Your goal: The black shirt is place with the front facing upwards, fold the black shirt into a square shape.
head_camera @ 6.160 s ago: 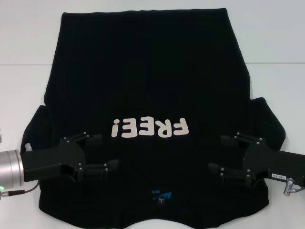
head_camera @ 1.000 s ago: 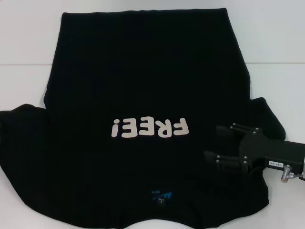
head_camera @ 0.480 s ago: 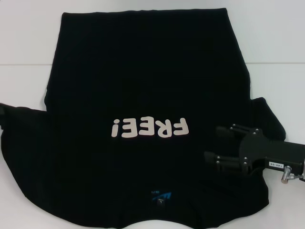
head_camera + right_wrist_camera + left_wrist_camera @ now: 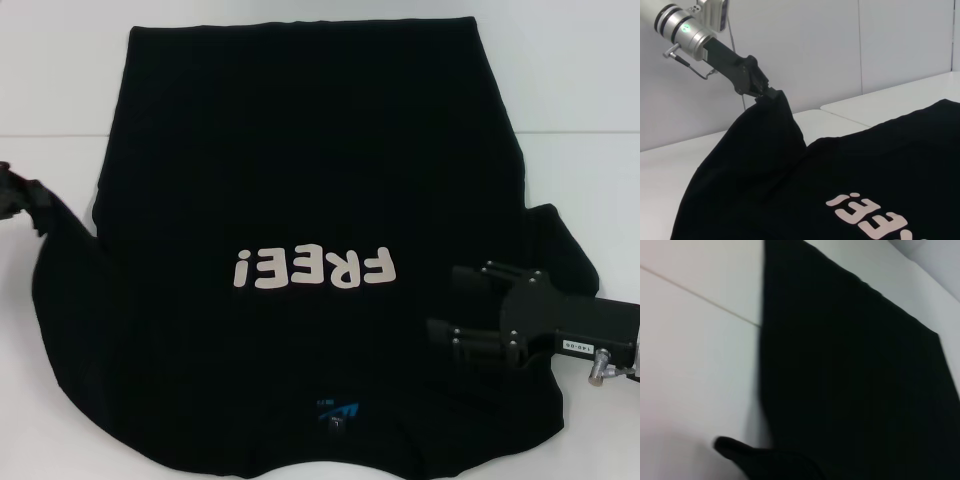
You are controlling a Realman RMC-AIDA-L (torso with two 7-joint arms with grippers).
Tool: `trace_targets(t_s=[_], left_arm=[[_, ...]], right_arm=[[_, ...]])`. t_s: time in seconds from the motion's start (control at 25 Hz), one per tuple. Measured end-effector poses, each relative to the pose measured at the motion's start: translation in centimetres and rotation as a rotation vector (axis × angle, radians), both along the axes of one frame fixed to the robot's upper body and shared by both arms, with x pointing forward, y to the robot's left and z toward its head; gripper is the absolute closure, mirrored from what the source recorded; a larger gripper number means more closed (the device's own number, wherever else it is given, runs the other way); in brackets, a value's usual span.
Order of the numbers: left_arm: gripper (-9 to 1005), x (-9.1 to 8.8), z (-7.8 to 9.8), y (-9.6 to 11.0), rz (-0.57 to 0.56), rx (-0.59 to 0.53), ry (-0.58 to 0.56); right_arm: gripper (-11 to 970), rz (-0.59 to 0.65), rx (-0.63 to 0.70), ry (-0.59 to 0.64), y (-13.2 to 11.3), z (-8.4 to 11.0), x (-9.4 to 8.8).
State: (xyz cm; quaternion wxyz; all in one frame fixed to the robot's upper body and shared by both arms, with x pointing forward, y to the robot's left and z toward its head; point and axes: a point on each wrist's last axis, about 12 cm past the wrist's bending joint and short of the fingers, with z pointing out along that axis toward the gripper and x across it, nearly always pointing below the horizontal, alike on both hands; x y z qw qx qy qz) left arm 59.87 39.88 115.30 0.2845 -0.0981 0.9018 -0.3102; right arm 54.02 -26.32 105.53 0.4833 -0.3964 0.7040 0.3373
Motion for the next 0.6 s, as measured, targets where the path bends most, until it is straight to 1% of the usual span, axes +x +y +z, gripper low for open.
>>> trace_targets(t_s=[0.12,0.32,0.48,0.6], left_arm=[[989,0.4,0.2,-1.4,-0.039,-0.014,-0.004],[985,1.3,0.1,-4.7,-0.128,-0.020,-0.006],[983,1.7,-0.9,-8.1,-0.198,-0.003,0.004],[976,1.7,-1.7,-9.4,-0.208,-0.026,0.020]], right_arm=[[155,0.001,0.001,0.000,0.0,0.0,0.0],[161,0.002,0.001,0.002,0.0,0.0,-0.1],[166,0.004,0.000,0.003,0.0,-0.1,-0.1],[169,0.006,0.000,0.003,0.1,-0.1,-0.1]])
